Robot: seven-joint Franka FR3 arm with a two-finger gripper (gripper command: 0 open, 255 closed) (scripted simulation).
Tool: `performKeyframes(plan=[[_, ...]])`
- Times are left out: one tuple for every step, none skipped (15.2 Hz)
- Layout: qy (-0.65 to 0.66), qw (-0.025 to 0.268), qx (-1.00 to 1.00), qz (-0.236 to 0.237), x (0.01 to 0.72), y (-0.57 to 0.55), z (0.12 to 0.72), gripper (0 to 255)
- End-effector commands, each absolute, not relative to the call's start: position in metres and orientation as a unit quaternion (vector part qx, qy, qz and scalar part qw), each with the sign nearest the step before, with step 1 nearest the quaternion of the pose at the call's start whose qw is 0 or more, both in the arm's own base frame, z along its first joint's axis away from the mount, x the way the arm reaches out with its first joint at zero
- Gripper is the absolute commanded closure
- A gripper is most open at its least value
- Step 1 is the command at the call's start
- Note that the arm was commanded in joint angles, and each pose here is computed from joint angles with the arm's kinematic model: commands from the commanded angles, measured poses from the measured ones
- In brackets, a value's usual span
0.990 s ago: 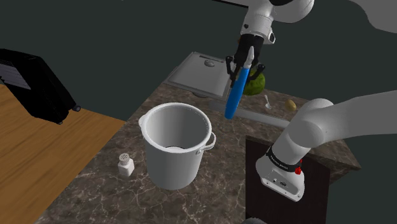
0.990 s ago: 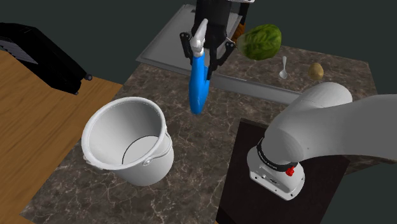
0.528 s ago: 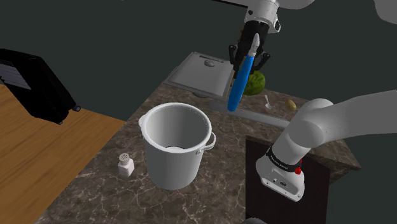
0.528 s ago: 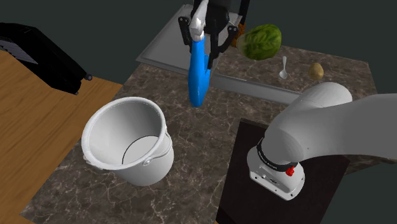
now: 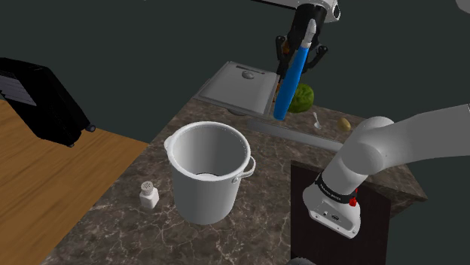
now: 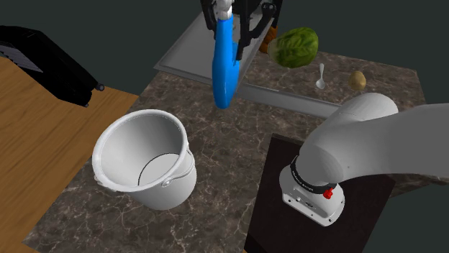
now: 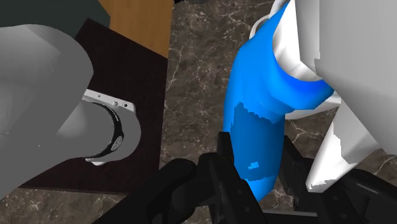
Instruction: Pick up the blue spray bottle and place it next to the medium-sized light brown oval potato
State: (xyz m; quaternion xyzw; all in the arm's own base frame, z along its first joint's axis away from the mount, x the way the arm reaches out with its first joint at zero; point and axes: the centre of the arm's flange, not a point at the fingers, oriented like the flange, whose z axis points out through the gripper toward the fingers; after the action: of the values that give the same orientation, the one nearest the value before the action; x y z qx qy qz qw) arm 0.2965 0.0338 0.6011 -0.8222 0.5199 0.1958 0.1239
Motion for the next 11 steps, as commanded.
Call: performKeyframes(plan=[[0.520,0.124,-0.822,0.196,0.296,0.035,0.611,255],[0.520,0.124,-0.822,0.196,0.296,0.035,0.615,255],[0.520,0.124,-0.822,0.196,0.293,0.022,0.615,255],[0.520,0.124,-0.822,0.196,0.290,0.009,0.615,255],[0.520,0.124,-0.822,0.196,0.287,-0.004,0.615,255],[0.520,0.124,-0.822,0.196,0.284,-0.017,0.615,255],[0.520,0.124,-0.822,0.196,0.280,-0.029,0.615,255],[0.520,0.124,-0.822,0.196,0.277,-0.042,0.615,255],[0.520,0.124,-0.822,0.196,0.274,-0.055,0.615,255],[0.520,0.124,-0.822,0.196,0.271,-0.068,0.615,255],[0.520,0.124,-0.822,0.196,0.267,-0.081,0.615,255]])
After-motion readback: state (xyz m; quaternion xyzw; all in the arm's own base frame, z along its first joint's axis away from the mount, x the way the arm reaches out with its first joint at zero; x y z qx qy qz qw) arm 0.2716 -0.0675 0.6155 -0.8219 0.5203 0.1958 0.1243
